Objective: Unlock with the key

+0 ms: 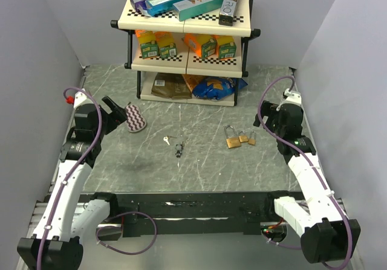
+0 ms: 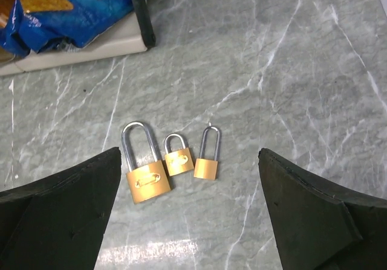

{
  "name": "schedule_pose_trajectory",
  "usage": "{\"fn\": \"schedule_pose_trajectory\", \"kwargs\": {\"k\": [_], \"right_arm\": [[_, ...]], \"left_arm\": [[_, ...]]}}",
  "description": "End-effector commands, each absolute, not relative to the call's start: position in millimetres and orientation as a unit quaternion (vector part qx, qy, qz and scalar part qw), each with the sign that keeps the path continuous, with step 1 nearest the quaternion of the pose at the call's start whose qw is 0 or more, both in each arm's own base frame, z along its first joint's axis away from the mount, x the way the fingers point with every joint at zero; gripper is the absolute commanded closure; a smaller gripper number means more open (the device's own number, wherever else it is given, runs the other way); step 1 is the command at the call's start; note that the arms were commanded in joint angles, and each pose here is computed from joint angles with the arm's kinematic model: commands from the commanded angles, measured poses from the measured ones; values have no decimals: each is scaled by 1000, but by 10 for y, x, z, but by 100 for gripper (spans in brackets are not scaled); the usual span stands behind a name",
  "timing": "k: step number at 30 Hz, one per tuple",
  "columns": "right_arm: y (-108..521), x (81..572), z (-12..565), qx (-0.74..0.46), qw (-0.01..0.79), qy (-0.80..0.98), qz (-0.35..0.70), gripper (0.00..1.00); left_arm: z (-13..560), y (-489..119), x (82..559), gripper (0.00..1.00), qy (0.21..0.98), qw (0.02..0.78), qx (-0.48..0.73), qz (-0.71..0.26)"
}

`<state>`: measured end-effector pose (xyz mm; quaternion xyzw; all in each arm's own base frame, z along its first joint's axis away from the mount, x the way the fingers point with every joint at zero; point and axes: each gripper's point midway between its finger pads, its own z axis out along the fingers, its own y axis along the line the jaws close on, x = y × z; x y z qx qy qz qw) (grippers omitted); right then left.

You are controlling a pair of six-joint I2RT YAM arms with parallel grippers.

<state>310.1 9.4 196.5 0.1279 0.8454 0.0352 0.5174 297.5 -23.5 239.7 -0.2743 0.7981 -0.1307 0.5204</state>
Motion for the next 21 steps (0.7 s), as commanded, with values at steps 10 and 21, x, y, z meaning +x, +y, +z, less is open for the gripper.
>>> {"fn": "schedule_pose_trajectory", "kwargs": {"k": [10, 21], "right_arm": [[501, 3096, 2211, 22, 524, 848, 83, 4], [1906, 2955, 1971, -179, 440, 865, 159, 18]], "left_arm": [[2552, -290, 2978, 4, 783, 524, -293, -162], [2243, -331, 2897, 4, 807, 477, -310, -160]]}}
